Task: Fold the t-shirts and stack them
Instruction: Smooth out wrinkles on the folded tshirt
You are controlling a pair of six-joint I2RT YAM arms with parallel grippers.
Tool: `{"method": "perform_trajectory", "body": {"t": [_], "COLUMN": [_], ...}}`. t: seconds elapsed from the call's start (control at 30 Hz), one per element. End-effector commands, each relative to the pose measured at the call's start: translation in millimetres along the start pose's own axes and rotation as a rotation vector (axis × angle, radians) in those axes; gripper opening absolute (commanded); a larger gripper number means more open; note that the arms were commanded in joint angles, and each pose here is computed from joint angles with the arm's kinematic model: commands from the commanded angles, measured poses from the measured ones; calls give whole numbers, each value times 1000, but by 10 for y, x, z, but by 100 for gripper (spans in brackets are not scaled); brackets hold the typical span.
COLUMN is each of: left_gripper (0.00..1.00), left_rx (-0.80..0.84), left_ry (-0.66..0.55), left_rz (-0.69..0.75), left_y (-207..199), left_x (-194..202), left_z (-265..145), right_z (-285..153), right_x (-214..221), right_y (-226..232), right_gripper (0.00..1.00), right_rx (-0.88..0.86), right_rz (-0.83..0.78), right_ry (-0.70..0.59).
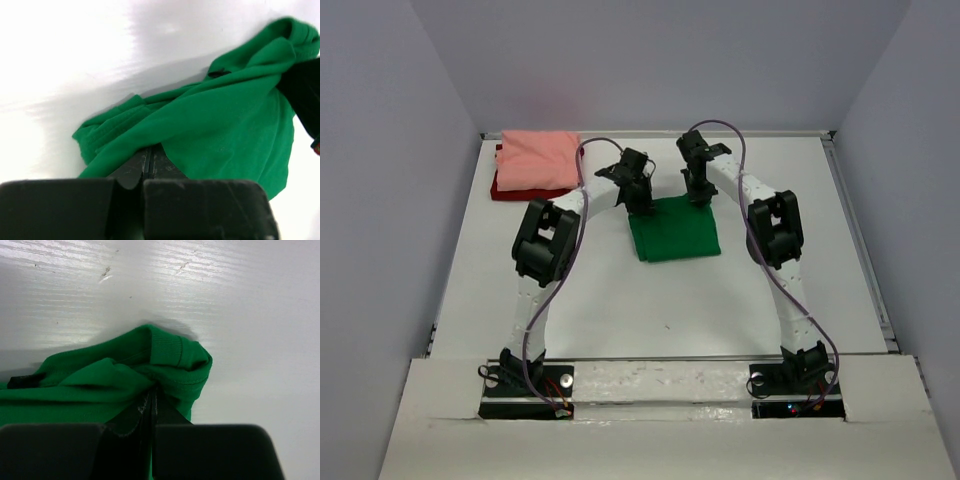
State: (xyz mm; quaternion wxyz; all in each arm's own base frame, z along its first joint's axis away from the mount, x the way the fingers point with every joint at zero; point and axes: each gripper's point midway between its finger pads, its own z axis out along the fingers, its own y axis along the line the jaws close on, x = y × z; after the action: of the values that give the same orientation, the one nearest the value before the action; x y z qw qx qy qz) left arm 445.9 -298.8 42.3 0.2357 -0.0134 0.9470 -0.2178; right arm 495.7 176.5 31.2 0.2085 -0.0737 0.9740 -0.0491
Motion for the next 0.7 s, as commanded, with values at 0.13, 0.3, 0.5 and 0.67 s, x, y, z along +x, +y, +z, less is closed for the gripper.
{"method": "perform_trajectory", "body": {"t": [0.13, 0.3, 0.5, 0.67], "left_gripper": [0, 0, 0, 0], "left_rx": [-62, -11, 33, 29], "left_ry": [-60, -54, -94, -80], "left_rz": [-80, -84, -62, -69], "left_y": [308, 337, 264, 306], "left_x": [-310, -370, -417, -385], "left_z": [99, 234, 122, 119], "right_z": [134, 227, 299, 371], "right_x": [153, 257, 255, 286], "right_y": [36, 14, 19, 37], "right_gripper": [0, 0, 0, 0], "right_rx": [-32, -16, -11, -12], "right_rz": [3, -9, -18, -25], "right_ry": [38, 63, 67, 85]}}
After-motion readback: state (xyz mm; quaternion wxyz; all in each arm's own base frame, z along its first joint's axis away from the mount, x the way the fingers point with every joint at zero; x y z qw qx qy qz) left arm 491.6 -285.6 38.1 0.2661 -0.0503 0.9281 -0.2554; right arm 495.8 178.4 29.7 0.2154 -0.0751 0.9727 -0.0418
